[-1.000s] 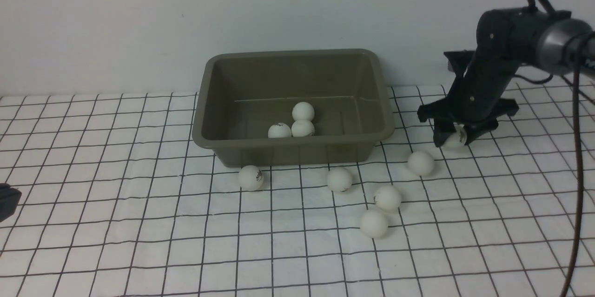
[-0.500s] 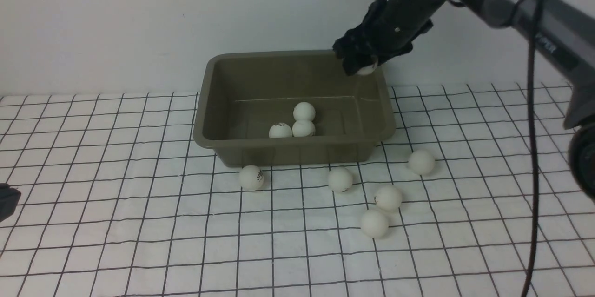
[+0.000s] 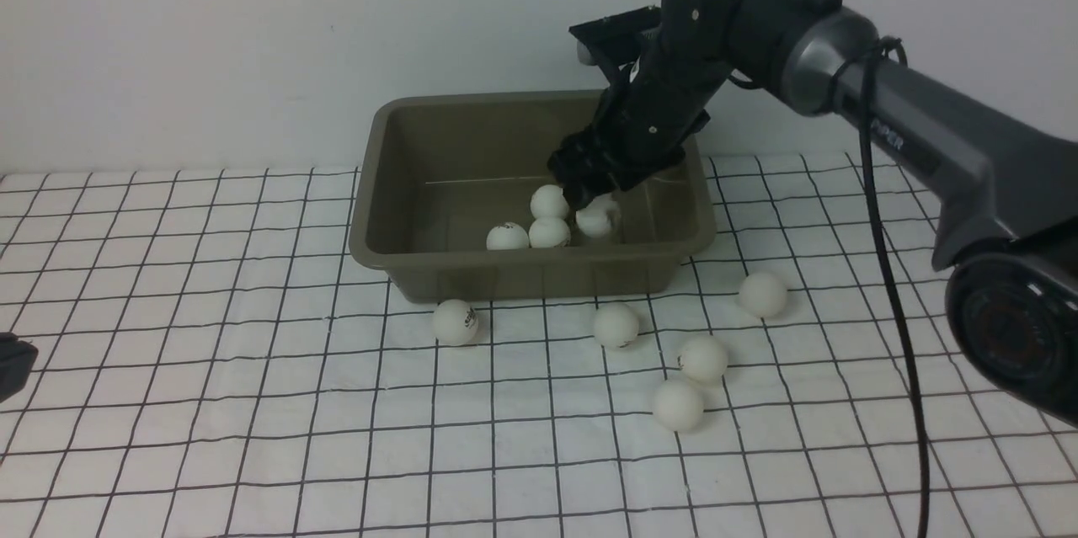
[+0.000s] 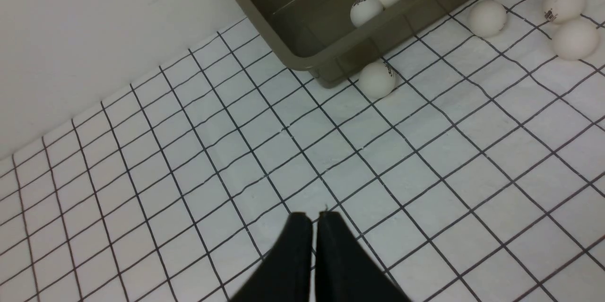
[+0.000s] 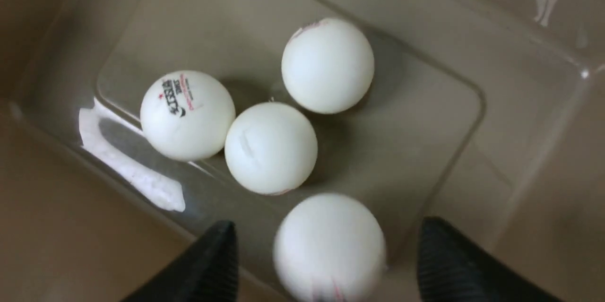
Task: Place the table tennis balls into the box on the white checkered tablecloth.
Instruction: 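Release the ping pong ball into the bin and lift the gripper away, then reach for and grasp a ping pong ball on the table, then release the ping pong ball into the bin and lift the gripper away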
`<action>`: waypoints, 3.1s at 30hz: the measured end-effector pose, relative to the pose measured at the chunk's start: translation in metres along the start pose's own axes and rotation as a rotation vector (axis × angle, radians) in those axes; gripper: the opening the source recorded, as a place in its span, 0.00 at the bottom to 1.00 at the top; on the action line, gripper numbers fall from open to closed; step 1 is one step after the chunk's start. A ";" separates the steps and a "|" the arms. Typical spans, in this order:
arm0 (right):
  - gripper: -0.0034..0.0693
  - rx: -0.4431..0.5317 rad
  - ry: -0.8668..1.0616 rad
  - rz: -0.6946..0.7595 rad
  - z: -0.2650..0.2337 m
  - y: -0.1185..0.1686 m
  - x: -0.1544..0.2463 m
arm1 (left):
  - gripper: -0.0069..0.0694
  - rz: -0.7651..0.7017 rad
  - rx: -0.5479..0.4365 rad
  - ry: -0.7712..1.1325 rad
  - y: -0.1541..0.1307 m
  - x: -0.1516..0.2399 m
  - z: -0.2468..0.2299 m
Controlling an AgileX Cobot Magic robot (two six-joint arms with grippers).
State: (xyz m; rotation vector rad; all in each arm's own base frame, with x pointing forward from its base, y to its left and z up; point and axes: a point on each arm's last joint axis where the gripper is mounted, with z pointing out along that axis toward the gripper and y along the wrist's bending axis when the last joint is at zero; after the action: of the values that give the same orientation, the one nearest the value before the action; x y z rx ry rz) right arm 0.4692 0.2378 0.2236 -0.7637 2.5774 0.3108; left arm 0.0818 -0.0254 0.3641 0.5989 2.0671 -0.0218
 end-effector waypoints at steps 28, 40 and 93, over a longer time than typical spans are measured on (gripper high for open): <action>0.75 0.178 0.116 0.186 -0.127 -0.078 0.077 | 0.08 -0.001 0.000 0.000 0.000 0.000 0.000; 0.75 0.094 0.154 0.194 -0.056 -0.074 0.108 | 0.08 -0.001 0.000 0.000 0.000 0.000 0.000; 0.54 0.185 -0.170 0.069 -0.098 -0.047 0.005 | 0.08 -0.001 0.000 0.000 0.000 0.000 0.000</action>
State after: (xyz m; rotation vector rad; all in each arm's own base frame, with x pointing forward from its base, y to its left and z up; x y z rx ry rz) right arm 0.4580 0.1648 0.3031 -0.5581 2.4342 0.1477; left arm 0.0818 -0.0254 0.3641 0.5980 2.0674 -0.0223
